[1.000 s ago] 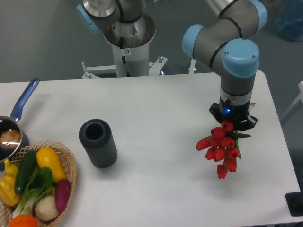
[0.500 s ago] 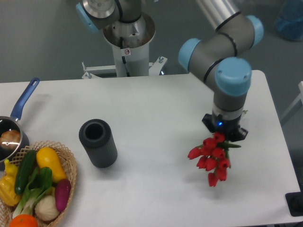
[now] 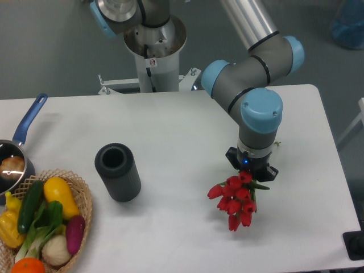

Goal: Place the flowers on the table
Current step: 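Lay the tulips flat on the table and open the gripper to release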

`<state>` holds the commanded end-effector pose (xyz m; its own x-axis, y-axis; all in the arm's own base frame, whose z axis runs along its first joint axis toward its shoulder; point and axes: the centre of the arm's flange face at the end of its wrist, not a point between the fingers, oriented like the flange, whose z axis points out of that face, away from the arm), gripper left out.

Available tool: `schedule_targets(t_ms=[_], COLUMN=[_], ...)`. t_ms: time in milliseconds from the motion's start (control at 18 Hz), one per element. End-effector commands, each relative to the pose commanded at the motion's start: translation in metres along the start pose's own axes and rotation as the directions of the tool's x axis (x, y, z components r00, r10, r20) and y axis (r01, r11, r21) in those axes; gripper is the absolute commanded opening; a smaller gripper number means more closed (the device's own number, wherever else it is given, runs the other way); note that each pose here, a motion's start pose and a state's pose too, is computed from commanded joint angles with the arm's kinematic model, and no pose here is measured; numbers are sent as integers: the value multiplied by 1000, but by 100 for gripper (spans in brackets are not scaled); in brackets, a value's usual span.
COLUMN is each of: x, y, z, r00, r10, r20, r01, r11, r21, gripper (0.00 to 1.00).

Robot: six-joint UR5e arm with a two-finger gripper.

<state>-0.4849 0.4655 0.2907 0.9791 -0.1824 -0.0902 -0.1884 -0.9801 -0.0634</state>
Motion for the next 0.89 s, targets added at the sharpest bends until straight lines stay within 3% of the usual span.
schedule_targets(t_ms=[56,500,889], x=[0,-16,-39], y=[0,20,45], z=[1,-3,-13], r00=[1000,998,989], r10=[-2,-42,-83], r20=[-1,39,118], r01=[2,41,79], r11=[1000,999,996], r21=[0,13,36], gripper=[100,100,100])
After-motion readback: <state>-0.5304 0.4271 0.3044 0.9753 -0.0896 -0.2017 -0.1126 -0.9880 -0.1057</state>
